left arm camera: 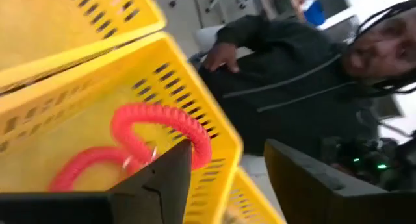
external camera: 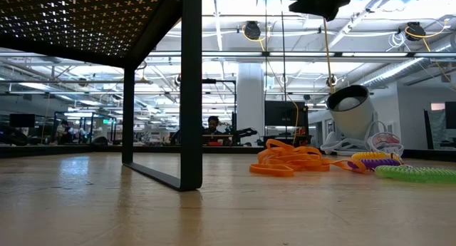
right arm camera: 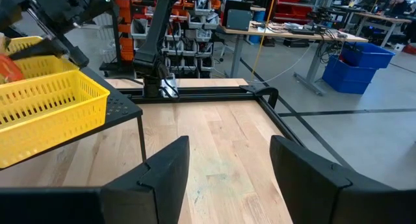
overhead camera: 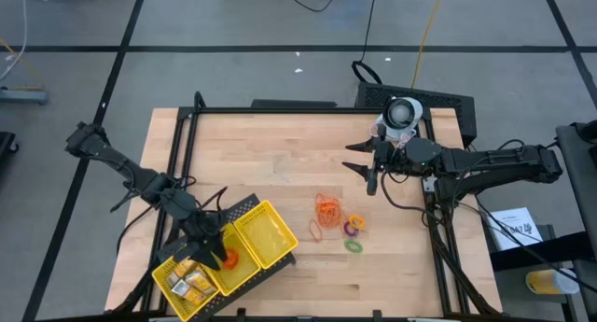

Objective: Pick & Place Office Desk Supplies
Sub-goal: Put the orange spring keychain into the center yellow bin on the shelf, then adjust the center yellow bin on the shelf

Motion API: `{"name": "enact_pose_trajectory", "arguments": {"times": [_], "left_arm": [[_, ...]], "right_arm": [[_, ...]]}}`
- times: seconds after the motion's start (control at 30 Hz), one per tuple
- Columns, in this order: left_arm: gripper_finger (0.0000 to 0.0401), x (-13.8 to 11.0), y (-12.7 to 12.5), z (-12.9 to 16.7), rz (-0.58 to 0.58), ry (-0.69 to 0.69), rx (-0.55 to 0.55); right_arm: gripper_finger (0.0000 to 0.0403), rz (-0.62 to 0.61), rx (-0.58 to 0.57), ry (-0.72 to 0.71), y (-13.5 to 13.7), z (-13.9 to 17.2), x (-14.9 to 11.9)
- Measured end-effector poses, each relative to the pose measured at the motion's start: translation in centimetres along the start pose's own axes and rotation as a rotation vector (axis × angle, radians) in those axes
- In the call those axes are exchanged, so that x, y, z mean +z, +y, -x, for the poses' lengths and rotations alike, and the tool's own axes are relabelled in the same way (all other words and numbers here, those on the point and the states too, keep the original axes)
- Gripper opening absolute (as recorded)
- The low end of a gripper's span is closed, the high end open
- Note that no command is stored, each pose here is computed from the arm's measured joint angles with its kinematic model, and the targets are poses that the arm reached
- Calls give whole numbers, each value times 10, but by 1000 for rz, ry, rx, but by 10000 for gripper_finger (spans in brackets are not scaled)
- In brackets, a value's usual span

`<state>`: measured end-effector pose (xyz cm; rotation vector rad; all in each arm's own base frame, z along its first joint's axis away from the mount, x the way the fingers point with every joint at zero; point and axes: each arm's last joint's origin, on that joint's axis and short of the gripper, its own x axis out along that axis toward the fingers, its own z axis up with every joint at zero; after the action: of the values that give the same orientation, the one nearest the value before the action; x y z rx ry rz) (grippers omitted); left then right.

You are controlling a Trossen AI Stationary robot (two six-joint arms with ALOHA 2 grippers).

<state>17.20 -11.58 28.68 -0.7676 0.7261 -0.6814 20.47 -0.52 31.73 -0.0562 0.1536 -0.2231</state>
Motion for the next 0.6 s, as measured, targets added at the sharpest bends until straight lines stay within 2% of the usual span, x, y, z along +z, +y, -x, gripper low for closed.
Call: {"name": "enact_pose_trajectory", "arguments": {"times": [0.1, 0.23, 0.4, 0.6], "left_arm": [[219, -2, 7, 1, 22, 28, 55], [227, -3, 11, 10, 54, 36, 104], [227, -1, 7, 27, 38, -34, 95], [228, 0, 2, 34, 73, -82, 72]], "right_arm": [[206, 0, 0, 0, 0, 0, 0], [207, 0, 0, -1, 0, 0, 0], [204, 0, 0, 0, 0, 0, 0], [208, 0, 0, 0, 0, 0, 0]]}}
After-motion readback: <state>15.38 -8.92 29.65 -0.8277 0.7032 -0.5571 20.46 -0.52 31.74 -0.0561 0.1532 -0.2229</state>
